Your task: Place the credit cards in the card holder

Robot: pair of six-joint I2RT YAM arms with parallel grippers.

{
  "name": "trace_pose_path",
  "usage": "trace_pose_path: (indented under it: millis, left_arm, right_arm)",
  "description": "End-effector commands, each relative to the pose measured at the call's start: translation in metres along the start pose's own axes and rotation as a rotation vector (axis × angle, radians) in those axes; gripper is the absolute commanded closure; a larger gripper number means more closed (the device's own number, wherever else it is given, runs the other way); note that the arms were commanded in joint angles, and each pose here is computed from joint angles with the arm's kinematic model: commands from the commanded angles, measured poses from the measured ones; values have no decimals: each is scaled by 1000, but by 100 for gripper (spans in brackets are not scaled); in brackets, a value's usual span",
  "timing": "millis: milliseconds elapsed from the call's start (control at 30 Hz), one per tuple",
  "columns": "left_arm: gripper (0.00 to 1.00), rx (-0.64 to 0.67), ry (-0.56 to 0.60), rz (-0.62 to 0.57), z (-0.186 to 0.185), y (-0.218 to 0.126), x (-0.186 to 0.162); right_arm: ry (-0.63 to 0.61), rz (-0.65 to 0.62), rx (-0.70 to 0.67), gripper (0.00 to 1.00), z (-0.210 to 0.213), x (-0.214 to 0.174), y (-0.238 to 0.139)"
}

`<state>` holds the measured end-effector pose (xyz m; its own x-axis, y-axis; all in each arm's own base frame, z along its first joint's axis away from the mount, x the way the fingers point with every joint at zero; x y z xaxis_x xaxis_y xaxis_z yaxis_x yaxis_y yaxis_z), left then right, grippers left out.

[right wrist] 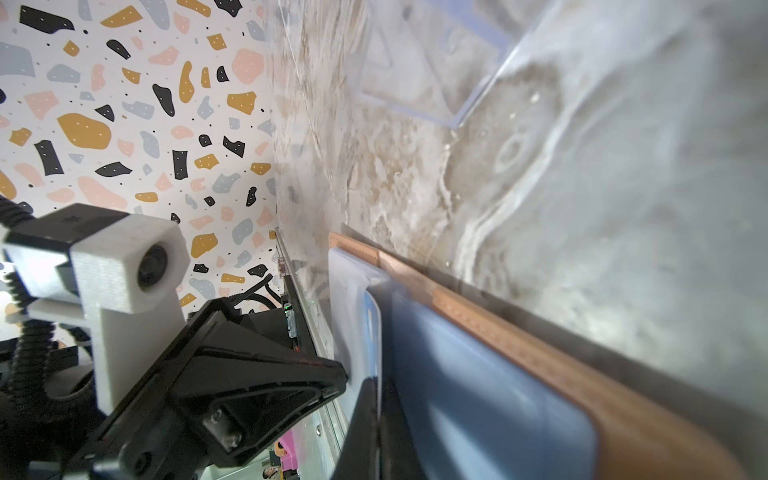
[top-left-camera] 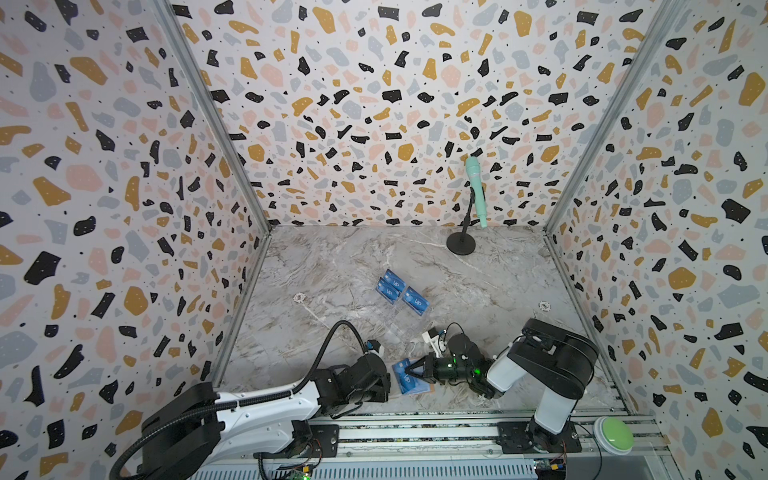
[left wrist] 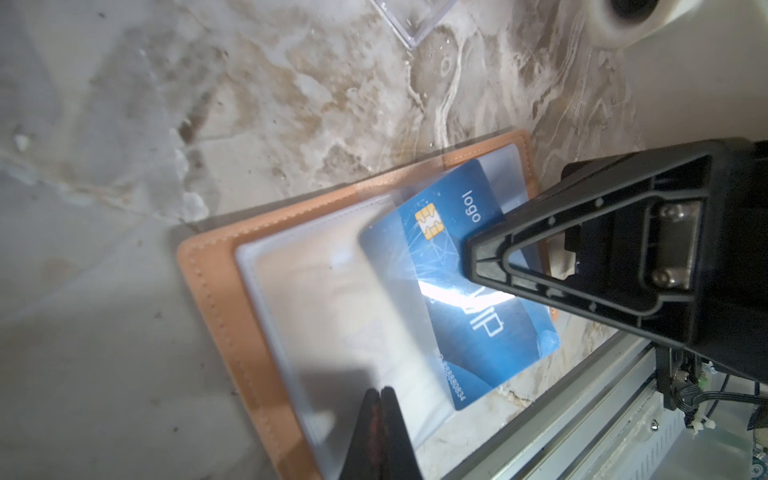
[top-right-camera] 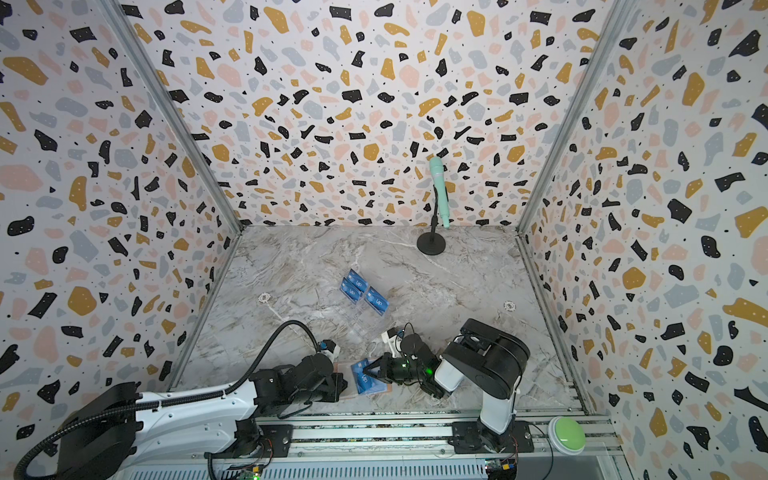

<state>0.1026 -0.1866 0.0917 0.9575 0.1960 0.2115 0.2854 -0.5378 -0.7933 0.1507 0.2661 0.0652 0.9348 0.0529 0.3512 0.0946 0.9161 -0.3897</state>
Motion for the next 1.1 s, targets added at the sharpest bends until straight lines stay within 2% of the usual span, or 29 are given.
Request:
trace_pose_path:
  millis: [0, 467, 667, 733, 900, 1067]
  left_arm:
    - [100, 74, 4, 22, 18, 2, -7]
    - [100, 51, -11, 20, 14, 1, -7]
    - [100, -7, -57, -10, 2, -4, -1]
    - [99, -32, -72, -23, -3, -7, 2]
    - [87, -64, -112, -66, -14, -17, 17]
    - [70, -12, -170, -120, -6, -26, 33]
  right_arm:
    - [-13, -2, -30, 100, -3, 1, 4]
    - [-18, 33, -24, 100, 0, 0, 11]
    - [-68, 82, -121, 79, 2, -1, 8]
    - [-97, 95, -149, 77, 7, 1, 7]
    - [-163, 144, -252, 66, 14, 1, 4]
    - [-207, 183, -351, 55, 16, 0, -6]
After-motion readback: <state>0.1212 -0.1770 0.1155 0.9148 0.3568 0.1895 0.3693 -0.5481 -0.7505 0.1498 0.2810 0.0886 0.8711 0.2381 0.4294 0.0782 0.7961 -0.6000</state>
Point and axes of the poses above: each gripper's point midway between its finger pads, its own y axis out along the fingers, its own z axis along the line the jaws close on, x = y × z, the point moved 8 cm from there along -y, back along the fingers, and after that the axes turned 14 degrees about -y, right-handed, at the moved point
